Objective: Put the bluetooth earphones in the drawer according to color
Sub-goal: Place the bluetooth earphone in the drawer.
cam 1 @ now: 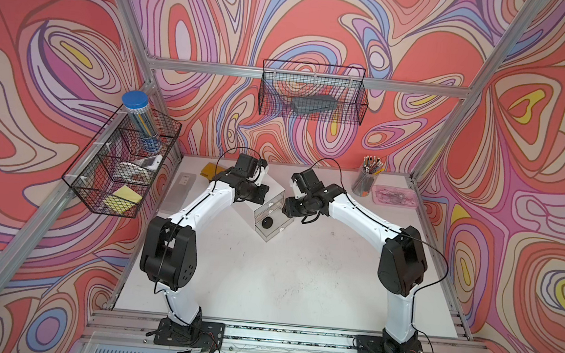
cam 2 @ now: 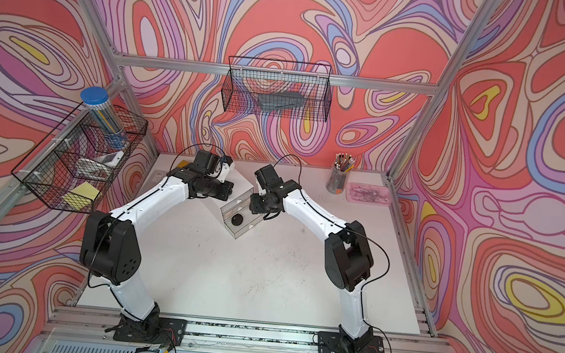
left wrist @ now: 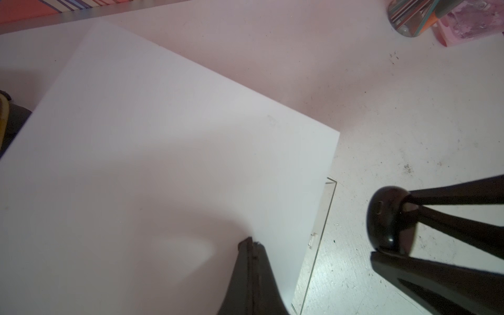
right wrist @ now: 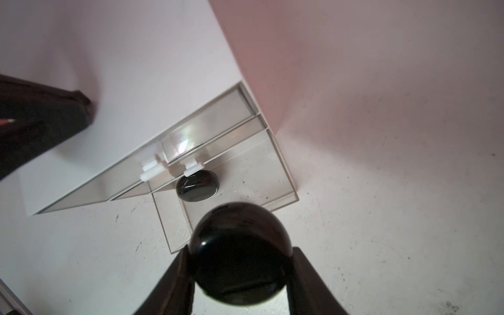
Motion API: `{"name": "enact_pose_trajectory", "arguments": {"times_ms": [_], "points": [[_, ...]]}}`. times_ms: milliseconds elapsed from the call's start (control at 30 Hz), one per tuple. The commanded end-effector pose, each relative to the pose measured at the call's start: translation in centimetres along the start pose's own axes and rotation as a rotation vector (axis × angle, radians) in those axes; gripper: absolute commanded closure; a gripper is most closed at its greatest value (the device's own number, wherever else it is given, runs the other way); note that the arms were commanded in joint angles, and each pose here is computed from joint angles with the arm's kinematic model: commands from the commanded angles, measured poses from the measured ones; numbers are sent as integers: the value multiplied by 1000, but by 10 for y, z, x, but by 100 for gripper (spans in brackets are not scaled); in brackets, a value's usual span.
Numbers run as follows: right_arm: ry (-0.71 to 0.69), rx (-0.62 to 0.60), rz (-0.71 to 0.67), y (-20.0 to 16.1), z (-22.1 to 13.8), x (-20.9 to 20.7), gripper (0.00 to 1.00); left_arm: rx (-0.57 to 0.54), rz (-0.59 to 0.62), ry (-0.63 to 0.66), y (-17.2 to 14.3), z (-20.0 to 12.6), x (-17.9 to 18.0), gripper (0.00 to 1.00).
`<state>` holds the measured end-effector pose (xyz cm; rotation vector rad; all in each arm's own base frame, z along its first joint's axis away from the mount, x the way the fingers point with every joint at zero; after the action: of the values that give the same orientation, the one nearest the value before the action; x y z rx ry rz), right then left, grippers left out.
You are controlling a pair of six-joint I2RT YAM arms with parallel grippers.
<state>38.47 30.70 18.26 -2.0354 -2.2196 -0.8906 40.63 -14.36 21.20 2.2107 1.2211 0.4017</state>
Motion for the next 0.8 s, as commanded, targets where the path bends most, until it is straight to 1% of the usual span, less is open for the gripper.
{"name": "enact_pose_trajectory", "arguments": {"times_ms": [0,200,300,633,767], "points": [[30,0,-11,4,5,8,69,243,-45,-66,-50,22,-12,100],[40,19,-8,7,23,11,69,244,-45,-67,-50,22,-11,100],[32,37,-1,6,32,10,68,244,-44,-66,-50,22,-12,100],[20,87,21,-4,54,3,65,245,-46,-69,-51,23,-12,100],[13,101,22,-7,61,0,60,246,-44,-65,-50,23,-12,100]]}}
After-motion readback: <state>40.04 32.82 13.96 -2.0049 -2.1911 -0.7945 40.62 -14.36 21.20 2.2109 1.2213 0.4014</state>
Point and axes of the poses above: each gripper's point midway between its finger pads, its own z axis out along the fingers, its own x axis along the line the jaws close on, y = z × x, the point moved 6 cm from there along -z, back along the fingers, and after that the axes turned 14 degrees about z, right-handed, at the moved point
